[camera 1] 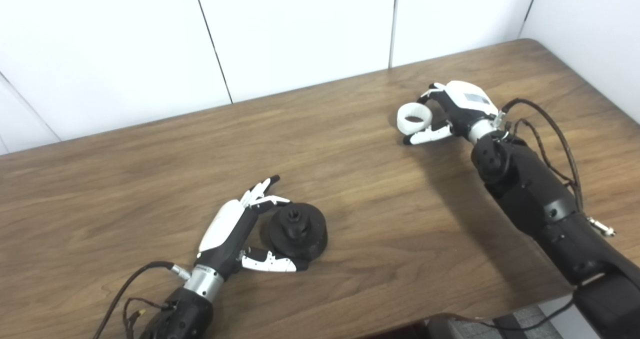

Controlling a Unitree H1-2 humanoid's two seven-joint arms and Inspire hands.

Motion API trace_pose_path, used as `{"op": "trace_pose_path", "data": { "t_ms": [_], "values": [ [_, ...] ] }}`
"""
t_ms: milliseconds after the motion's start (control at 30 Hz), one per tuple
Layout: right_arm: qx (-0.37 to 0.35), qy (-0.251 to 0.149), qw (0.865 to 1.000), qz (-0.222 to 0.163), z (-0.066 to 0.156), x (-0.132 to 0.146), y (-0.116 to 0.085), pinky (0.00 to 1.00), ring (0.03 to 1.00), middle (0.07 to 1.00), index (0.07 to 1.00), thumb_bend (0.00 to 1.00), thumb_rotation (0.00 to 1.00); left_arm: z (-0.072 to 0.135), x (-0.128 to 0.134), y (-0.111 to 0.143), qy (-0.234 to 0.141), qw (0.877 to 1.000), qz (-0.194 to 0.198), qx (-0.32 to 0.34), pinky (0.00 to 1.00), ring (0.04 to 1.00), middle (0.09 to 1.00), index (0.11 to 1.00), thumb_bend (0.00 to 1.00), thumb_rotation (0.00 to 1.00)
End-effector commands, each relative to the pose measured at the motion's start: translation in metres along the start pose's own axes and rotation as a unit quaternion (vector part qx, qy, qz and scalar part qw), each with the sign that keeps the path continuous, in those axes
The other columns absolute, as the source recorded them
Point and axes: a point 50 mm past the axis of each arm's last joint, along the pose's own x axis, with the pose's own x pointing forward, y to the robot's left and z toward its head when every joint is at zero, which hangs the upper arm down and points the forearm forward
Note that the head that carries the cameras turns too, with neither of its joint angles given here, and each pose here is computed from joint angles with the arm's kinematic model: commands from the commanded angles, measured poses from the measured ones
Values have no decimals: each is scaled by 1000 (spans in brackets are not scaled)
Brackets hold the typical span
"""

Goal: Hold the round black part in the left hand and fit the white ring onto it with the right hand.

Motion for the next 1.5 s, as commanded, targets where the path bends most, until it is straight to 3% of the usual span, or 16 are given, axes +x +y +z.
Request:
{"op": "trace_pose_path", "data": {
  "t_ms": [0, 267, 867, 1000, 1067, 1133, 1467],
  "values": [
    [9, -26, 999, -43, 17, 9, -22, 732, 857, 923, 709, 828, 380, 1, 4, 5, -4, 1000, 1, 5, 1000, 1000, 1000, 632, 960, 376],
    [23, -34, 996, -78, 14, 7, -21, 716, 838, 886, 637, 734, 240, 2, 2, 6, -4, 1000, 1, 5, 1000, 1000, 1000, 634, 957, 381],
    [46, -51, 990, -122, 11, 3, -26, 711, 816, 837, 589, 723, 210, 3, 2, 5, -4, 1000, 1, 1, 1000, 1000, 1000, 632, 959, 372],
    [53, -69, 986, -142, 16, -1, -37, 712, 809, 829, 581, 728, 203, 3, 2, 5, -5, 1000, 4, 0, 1000, 1000, 1000, 631, 956, 362],
    [59, -78, 984, -150, 19, -4, -42, 730, 822, 834, 515, 573, 164, 3, 2, 5, -5, 1000, 5, 0, 1000, 1000, 1000, 631, 955, 356],
    [61, -88, 981, -159, 24, -8, -50, 746, 827, 837, 497, 529, 152, 2, 3, 6, -7, 1000, 6, -1, 1000, 1000, 1000, 630, 954, 357],
    [61, -130, 972, -187, 44, -23, -77, 750, 822, 838, 492, 518, 154, 3, 6, 7, -5, 1000, 5, 3, 1000, 1000, 1000, 633, 963, 376]
  ]
}}
